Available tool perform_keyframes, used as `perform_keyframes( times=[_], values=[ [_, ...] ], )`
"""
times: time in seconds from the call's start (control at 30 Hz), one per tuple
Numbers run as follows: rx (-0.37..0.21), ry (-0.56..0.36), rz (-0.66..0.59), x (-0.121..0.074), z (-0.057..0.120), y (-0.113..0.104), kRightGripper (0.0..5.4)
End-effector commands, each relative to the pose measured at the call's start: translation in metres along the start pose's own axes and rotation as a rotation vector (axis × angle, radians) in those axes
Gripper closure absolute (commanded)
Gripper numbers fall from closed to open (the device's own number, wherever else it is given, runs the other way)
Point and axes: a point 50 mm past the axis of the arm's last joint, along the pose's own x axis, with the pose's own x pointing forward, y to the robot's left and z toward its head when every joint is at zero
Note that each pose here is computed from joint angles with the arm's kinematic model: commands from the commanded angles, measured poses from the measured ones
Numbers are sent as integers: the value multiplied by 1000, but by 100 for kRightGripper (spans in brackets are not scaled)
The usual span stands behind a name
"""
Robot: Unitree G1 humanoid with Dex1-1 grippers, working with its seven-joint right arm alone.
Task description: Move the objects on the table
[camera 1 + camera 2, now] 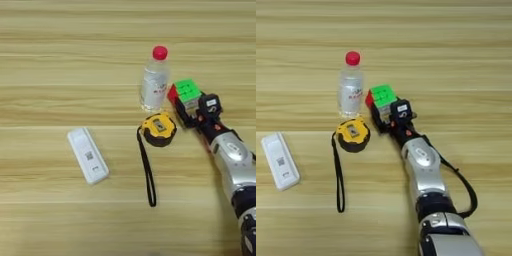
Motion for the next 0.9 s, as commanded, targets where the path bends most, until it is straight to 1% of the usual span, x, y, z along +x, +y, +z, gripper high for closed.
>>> perform_keyframes(
  times=[0.03, 0.27, 0.3, 0.4, 0.5, 0.57, 0.67, 0.73, 0.83, 0.9],
  values=[
    [-41, -61, -7, 13, 23, -5, 205],
    [-50, -49, -30, 13, 23, -10, 205],
    [-57, -48, -33, 13, 23, -10, 169],
    [-67, -57, -41, 11, 25, -11, 140],
    [-87, -82, -50, 6, 30, -11, 95],
    [-96, -106, -58, 2, 35, -11, 81],
    [-99, -142, -70, -9, 44, -8, 35],
    [-102, -150, -72, -18, 48, -5, 9],
    [-93, -139, -83, -34, 48, -1, 4],
    [-74, -121, -99, -44, 45, 1, 4]
  ],
)
